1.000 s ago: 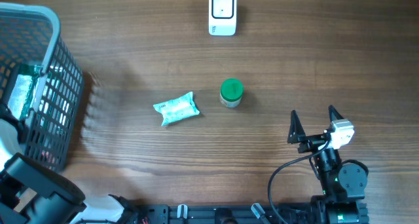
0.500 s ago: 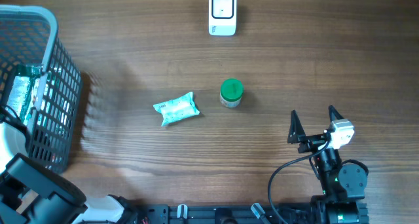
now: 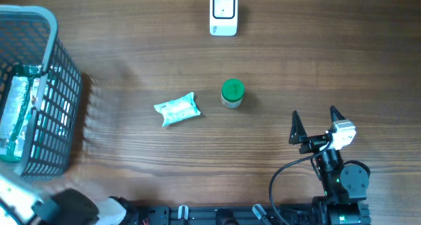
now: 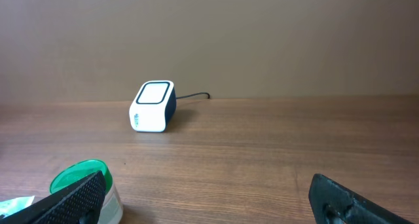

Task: Scan the item barcode
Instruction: 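Reach the left gripper into the basket and grasp the red Kleenex pack, then place the red Kleenex pack beside the jar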

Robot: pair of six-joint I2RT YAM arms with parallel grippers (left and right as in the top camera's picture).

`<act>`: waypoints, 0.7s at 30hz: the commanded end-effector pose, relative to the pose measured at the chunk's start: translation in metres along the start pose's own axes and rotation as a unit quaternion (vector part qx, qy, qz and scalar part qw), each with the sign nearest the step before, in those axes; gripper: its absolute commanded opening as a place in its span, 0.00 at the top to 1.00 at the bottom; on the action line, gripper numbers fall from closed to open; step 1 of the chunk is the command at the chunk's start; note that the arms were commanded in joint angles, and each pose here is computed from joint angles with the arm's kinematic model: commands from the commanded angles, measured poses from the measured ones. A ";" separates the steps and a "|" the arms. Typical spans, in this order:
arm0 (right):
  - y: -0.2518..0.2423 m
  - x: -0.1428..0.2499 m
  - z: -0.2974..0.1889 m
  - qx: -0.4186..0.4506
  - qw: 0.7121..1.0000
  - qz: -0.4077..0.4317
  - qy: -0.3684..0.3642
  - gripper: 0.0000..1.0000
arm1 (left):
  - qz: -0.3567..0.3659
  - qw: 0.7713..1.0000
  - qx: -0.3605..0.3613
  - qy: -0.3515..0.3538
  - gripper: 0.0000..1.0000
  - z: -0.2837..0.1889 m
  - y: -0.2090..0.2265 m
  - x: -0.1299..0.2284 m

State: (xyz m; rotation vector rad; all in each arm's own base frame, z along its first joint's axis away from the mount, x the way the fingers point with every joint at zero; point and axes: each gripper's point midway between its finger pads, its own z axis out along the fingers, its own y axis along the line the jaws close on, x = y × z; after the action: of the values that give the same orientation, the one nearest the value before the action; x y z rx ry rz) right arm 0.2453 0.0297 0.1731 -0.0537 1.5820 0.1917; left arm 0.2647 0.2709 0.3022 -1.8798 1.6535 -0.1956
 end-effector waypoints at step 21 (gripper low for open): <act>-0.001 -0.003 0.000 0.005 1.000 -0.005 -0.006 0.00 | 0.495 0.838 0.122 0.196 0.96 -0.036 -0.033 0.409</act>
State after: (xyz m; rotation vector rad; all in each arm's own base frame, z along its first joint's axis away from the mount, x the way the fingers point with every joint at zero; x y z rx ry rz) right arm 0.2453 0.0296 0.1731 -0.0534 1.5820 0.1914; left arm 0.3444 -0.1095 0.2831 -0.6433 2.4181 -0.4561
